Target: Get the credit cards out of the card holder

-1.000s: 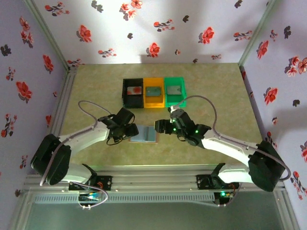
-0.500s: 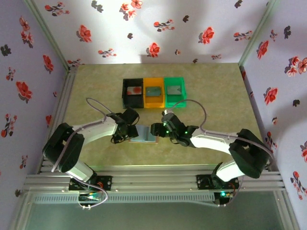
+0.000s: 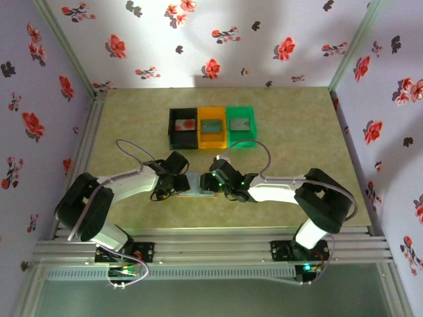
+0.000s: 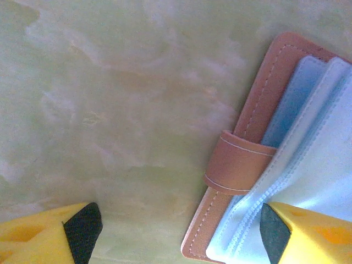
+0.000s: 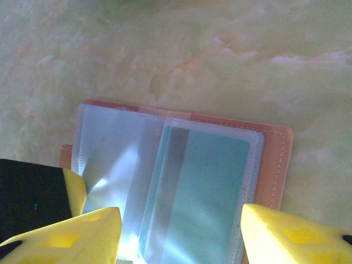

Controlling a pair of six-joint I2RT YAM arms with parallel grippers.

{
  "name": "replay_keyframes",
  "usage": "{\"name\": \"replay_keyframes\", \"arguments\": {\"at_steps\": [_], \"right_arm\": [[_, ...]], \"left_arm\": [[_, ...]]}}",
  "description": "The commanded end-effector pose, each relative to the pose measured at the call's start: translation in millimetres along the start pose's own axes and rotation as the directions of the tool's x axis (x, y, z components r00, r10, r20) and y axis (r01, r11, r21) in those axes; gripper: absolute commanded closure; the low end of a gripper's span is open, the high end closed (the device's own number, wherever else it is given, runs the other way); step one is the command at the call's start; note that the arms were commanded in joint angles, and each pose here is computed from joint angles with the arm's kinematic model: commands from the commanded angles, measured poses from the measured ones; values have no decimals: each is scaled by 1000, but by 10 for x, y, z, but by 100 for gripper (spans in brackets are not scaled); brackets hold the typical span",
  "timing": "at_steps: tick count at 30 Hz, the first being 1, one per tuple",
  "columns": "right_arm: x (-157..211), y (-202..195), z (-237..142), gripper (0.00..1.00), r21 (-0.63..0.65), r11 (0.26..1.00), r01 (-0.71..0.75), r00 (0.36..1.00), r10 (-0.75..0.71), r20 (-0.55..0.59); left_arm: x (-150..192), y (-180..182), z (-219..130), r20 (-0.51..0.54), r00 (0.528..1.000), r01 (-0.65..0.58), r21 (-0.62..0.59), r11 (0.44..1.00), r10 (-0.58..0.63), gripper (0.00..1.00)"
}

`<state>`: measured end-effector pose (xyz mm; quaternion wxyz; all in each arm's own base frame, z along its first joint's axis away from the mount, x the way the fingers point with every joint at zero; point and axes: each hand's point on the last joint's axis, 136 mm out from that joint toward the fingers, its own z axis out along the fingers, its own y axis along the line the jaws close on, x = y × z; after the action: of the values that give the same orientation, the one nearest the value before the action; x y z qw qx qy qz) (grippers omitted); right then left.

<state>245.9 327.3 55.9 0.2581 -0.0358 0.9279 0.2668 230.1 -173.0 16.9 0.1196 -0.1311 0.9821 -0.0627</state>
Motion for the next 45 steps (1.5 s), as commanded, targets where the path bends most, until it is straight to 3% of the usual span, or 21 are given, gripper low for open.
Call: {"name": "replay_keyframes", "arguments": {"at_steps": [1, 21, 45], "right_arm": [[-117, 124, 37, 42, -10, 1000, -23, 999, 23, 27], [-17, -95, 117, 45, 85, 994, -66, 998, 65, 5], [22, -88, 162, 48, 84, 994, -67, 998, 68, -16]], "left_arm": [[216, 123, 198, -78, 997, -3, -1, 1000, 3, 20], [424, 110, 416, -150, 989, 27, 48, 998, -20, 21], [505, -19, 499, -178, 984, 13, 68, 998, 0, 21]]}}
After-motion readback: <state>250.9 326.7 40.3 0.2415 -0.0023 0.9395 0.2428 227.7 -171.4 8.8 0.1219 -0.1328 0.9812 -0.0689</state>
